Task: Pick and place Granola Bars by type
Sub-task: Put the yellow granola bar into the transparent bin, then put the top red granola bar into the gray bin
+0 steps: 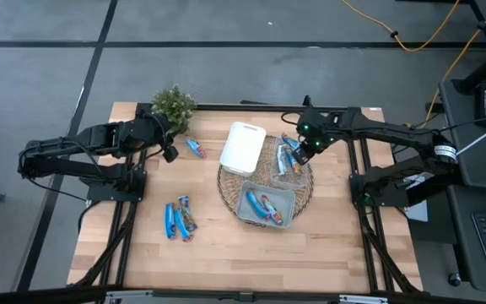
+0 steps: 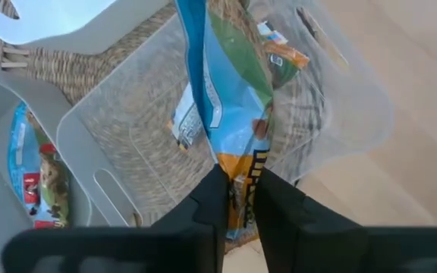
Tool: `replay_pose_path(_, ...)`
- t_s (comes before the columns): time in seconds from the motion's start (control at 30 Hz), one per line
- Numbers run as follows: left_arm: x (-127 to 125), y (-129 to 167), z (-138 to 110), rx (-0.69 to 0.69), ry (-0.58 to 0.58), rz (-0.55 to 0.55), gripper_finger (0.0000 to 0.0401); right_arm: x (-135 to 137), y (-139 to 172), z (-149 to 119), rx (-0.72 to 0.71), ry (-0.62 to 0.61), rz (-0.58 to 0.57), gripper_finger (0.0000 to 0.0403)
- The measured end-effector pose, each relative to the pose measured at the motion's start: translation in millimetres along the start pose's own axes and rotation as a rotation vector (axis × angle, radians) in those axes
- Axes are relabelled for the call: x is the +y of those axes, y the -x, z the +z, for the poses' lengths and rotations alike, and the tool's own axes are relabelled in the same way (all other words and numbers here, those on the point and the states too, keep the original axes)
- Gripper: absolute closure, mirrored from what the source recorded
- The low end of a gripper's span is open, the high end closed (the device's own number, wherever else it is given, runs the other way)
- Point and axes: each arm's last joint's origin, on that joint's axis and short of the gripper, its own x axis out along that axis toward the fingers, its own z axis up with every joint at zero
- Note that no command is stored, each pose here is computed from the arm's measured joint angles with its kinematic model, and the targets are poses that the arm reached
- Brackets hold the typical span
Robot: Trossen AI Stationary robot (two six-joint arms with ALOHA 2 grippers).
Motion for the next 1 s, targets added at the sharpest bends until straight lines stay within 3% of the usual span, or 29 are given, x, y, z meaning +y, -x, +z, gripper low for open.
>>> replay_pose_path(0.3, 0, 0, 0, -0.002, 0.0, 0.018, 0.0289, 4, 1, 1, 0.014, -0.023, 0.082, 0.0261)
replay_pose_path(0.47, -1, 0, 0, 0.003, 0.03, -0.029, 0.0289, 18, 20, 10, -0.034, 0.013, 0.153, 0.0224)
replay_pose_path(0.8, -3, 0, 0, 0.011, 0.125, -0.095, 0.0289, 76, 89, 23, -0.422, 0.369, 0.224, 0.0231)
replay_pose_path(1.0, -6, -4, 3, 0.017, 0.054, -0.124, 0.0289, 77, 106, 12, -0.523, 0.481, 0.24, 0.0241)
